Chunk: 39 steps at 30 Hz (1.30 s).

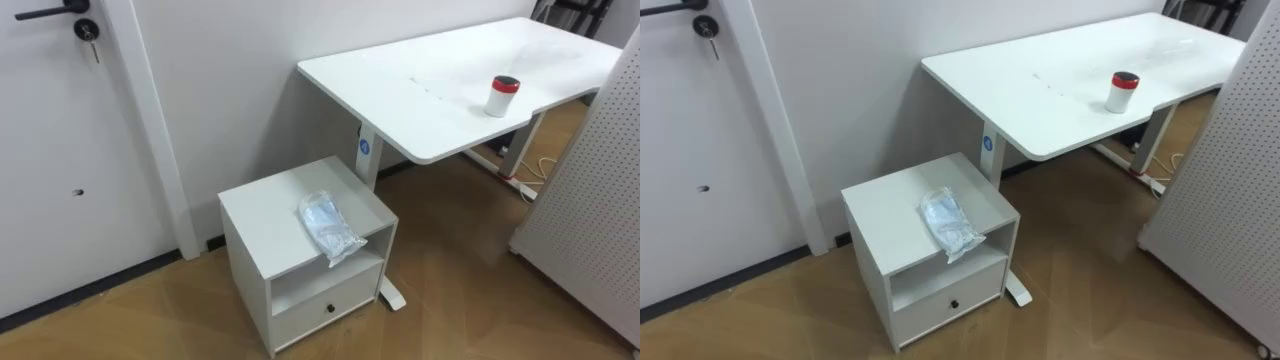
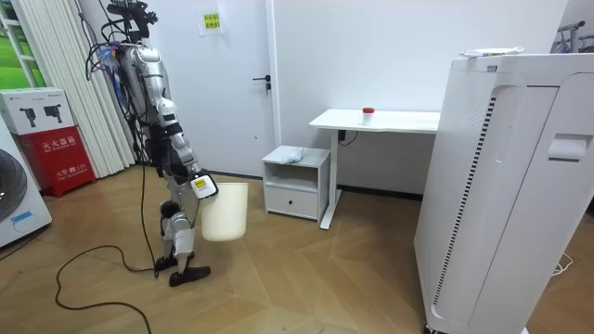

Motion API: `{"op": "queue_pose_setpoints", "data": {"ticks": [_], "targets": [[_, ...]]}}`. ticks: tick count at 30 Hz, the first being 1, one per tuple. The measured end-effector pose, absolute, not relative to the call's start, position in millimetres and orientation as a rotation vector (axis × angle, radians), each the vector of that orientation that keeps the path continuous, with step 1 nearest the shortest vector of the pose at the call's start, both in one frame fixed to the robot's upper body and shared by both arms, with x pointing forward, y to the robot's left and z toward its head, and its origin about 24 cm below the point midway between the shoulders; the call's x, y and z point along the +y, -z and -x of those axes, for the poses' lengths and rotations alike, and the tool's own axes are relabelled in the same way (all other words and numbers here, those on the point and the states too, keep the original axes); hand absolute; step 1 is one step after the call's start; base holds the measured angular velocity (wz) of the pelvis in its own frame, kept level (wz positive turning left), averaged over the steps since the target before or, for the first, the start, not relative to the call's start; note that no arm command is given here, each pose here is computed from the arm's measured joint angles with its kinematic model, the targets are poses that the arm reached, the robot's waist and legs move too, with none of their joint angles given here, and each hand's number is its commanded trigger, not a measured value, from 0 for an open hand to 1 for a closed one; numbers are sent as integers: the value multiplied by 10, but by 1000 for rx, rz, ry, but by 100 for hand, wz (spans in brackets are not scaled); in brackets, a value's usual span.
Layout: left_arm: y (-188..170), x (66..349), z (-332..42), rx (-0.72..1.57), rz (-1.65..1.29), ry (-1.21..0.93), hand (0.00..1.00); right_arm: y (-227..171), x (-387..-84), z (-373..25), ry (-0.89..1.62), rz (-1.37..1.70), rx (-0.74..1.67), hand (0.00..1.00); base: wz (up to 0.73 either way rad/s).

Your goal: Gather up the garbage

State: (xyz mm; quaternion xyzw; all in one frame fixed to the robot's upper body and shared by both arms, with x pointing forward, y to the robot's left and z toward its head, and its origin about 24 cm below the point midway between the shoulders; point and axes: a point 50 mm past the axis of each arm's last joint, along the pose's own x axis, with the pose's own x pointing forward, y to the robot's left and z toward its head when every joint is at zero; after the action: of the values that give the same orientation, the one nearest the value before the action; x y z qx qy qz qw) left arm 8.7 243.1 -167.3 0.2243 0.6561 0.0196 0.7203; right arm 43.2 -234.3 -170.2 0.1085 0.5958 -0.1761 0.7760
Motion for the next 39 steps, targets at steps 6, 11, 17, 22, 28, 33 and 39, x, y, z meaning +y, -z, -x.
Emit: {"op": "queue_pose_setpoints", "data": {"ticks": [6,11,17,22,28,33,39], "targets": [[1674,2431,-82,1452,-494,-42,0,1703,-2337,-438,372,-234,1290,100,1],[1674,2431,-59,1458,-494,-42,0,1704,-2334,-436,370,-237,1295,100,0],[1675,2433,-59,1459,-499,-39,0,1705,-2331,-432,369,-239,1297,100,0],[1675,2435,-38,1465,-508,-47,0,1706,-2330,-419,371,-245,1295,100,0],[1675,2436,-40,1464,-511,-49,0,1705,-2330,-418,374,-254,1290,100,0],[1677,2438,-23,1473,-509,-47,0,1707,-2327,-398,370,-261,1292,100,0],[1664,2491,-74,1464,-499,-76,0,1705,-2314,-420,344,-285,1283,100,-3]]}}
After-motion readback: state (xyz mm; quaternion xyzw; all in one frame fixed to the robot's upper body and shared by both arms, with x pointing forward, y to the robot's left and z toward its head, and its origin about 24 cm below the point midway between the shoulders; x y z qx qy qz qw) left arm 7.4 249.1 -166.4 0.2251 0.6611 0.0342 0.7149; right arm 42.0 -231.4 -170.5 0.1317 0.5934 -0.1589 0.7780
